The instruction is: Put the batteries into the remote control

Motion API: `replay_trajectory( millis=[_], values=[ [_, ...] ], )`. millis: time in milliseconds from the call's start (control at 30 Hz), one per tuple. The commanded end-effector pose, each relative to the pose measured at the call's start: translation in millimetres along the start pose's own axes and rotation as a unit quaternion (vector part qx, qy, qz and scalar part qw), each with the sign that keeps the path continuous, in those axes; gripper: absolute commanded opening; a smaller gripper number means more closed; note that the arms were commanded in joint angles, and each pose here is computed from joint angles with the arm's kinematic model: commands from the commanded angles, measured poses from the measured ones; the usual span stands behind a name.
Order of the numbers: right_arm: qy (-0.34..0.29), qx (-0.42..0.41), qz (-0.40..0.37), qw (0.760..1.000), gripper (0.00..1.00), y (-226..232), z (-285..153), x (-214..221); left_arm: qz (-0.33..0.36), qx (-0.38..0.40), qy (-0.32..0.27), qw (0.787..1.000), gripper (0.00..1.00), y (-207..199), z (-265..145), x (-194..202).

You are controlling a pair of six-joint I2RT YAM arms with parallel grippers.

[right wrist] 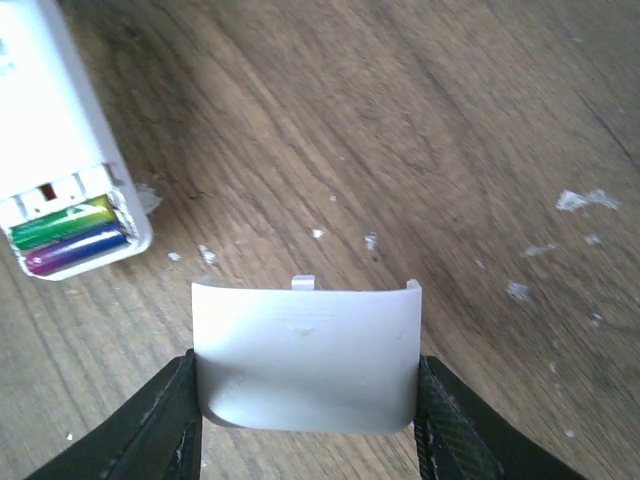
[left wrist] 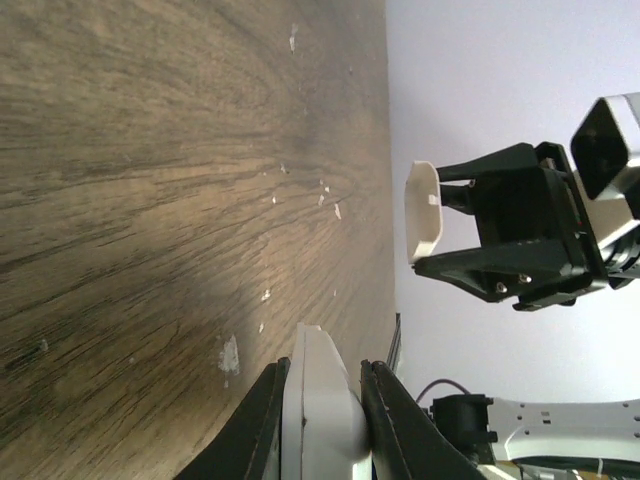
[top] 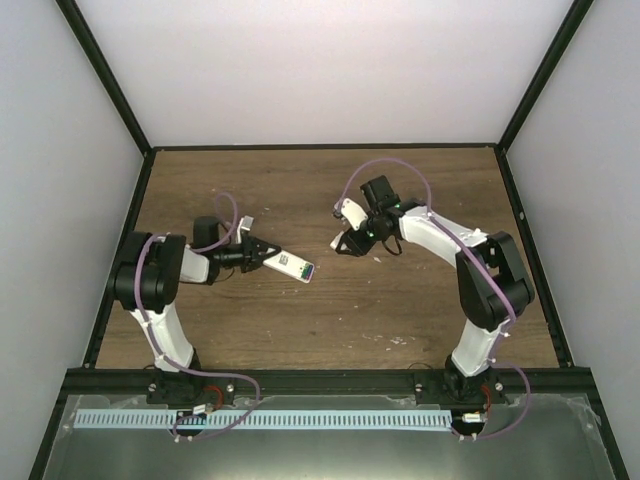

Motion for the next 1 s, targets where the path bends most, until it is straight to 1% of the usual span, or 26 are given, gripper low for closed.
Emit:
replay_trajectory(
  millis=[0, 167, 433, 600, 967],
  values=[
    [-0.026, -0.022, -0.044, 0.998, 0.34, 19.1, -3.1, -13.0, 0.040, 0.024, 0.033, 0.998, 0.00, -4.7, 3.4, -4.1],
    [-0.032, -0.043, -0.062, 0.997, 0.34, 31.6, 3.7, -22.1, 0.041, -0.002, 0.040, 0.998, 0.00, 8.4, 6.9, -8.1],
    [-0.027, -0.073, -0.082, 0.994, 0.34, 49.6, 26.8, -29.1, 0.033, -0.010, 0.035, 0.999, 0.00, 20.7, 11.4, -14.9],
    [-0.029, -0.083, -0.089, 0.992, 0.34, 51.8, 34.8, -33.1, 0.028, -0.017, 0.045, 0.998, 0.00, 28.4, 13.0, -13.8],
    [-0.027, -0.118, -0.109, 0.987, 0.35, 70.8, 52.4, -43.1, 0.028, -0.029, 0.051, 0.998, 0.00, 33.4, 13.9, -14.2]
  ],
)
Point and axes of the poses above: each gripper's point midway between its finger pads, its own z axis out along the fingers, its own y axis along the line the jaws close on, x = y × z, the point moved 6 cm from there along -z, back along the fingers, and after that the axes turned 13 degrees about -z, right-handed, at the moved point
